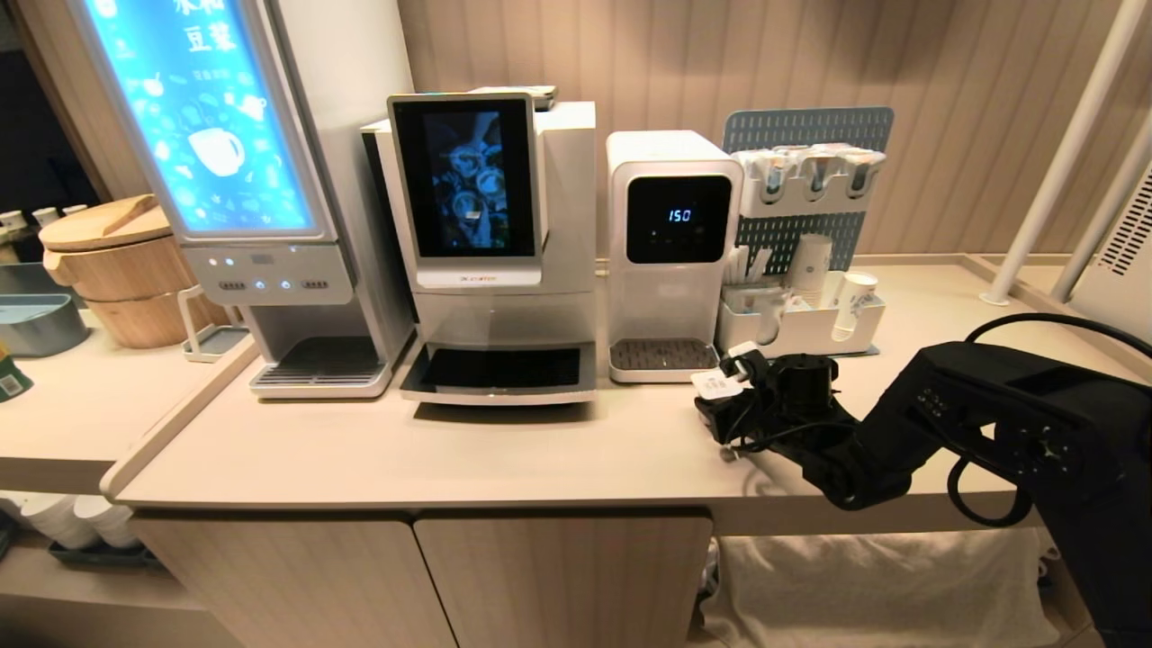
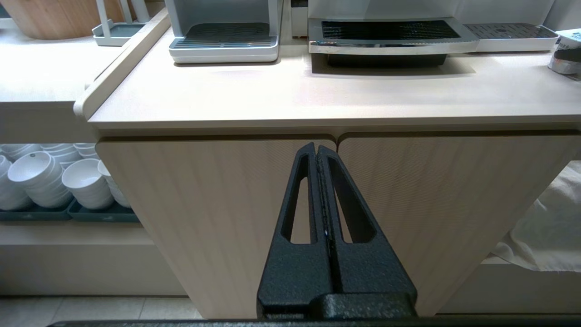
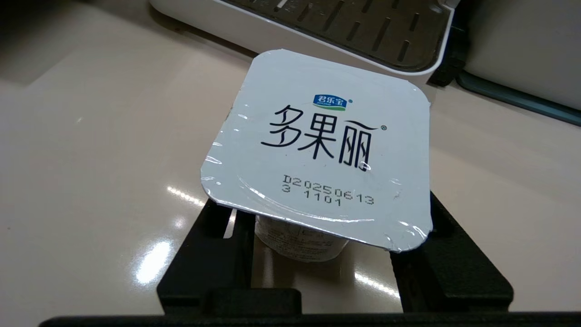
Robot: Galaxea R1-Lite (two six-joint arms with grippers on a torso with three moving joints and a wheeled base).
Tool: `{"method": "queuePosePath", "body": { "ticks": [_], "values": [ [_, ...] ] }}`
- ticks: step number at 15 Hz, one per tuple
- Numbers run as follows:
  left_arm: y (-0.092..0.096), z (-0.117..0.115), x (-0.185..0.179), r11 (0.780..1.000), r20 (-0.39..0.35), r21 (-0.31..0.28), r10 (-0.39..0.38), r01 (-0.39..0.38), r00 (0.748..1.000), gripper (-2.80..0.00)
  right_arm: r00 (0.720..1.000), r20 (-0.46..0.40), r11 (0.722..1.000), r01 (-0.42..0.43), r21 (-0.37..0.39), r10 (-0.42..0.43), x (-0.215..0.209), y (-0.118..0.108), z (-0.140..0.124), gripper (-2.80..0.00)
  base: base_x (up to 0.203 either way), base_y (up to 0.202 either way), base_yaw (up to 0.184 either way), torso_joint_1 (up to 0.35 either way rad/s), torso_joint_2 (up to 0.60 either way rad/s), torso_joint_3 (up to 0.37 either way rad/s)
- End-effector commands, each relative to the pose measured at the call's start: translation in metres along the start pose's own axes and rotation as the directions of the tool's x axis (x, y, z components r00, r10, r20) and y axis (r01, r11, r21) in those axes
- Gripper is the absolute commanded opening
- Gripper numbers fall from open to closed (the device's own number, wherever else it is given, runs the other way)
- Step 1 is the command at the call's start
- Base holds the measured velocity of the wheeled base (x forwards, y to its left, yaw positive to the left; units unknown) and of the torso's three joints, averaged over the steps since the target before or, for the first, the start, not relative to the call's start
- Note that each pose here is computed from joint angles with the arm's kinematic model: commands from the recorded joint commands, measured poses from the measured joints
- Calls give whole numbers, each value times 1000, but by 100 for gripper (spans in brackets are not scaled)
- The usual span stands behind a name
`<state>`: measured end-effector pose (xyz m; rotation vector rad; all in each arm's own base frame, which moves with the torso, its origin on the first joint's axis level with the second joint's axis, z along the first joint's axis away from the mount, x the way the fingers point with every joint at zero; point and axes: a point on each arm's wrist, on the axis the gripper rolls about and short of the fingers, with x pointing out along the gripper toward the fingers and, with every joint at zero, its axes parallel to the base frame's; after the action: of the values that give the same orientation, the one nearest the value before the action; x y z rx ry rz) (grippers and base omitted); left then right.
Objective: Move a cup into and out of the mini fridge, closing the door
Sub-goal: Put the yoghurt in the freezer
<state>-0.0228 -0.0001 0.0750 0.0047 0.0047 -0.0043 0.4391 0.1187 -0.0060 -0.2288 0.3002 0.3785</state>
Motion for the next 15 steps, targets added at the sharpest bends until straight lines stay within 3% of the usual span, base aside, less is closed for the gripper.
{"method": "queuePosePath", "body": {
  "ticks": [1, 4, 8, 12, 15],
  "values": [
    [0, 0, 0, 1000, -3, 0, 0, 0, 1000, -280, 1000, 6, 1000, 0, -2, 0, -1, 0, 1, -280, 0, 0, 0, 0, 0, 0],
    [0, 0, 0, 1000, -3, 0, 1, -1, 1000, -280, 1000, 11, 1000, 2, 19, -3, -11, -1, 9, -280, 0, 0, 0, 0, 0, 0],
    [0, 0, 0, 1000, -2, 0, 0, 0, 1000, -280, 995, 96, 999, 17, 47, -22, -69, -9, 62, -280, 0, 0, 0, 0, 0, 0],
    [0, 0, 0, 1000, -3, -2, 0, 0, 1000, -280, 972, 225, 997, 56, 47, -66, -170, -14, 117, -280, 0, 0, 0, 0, 0, 0],
    [0, 0, 0, 1000, -1, -2, 1, -1, 1000, -280, 923, 309, 973, 212, 91, -230, -258, -14, 146, -280, 0, 0, 0, 0, 0, 0]
  ]
}}
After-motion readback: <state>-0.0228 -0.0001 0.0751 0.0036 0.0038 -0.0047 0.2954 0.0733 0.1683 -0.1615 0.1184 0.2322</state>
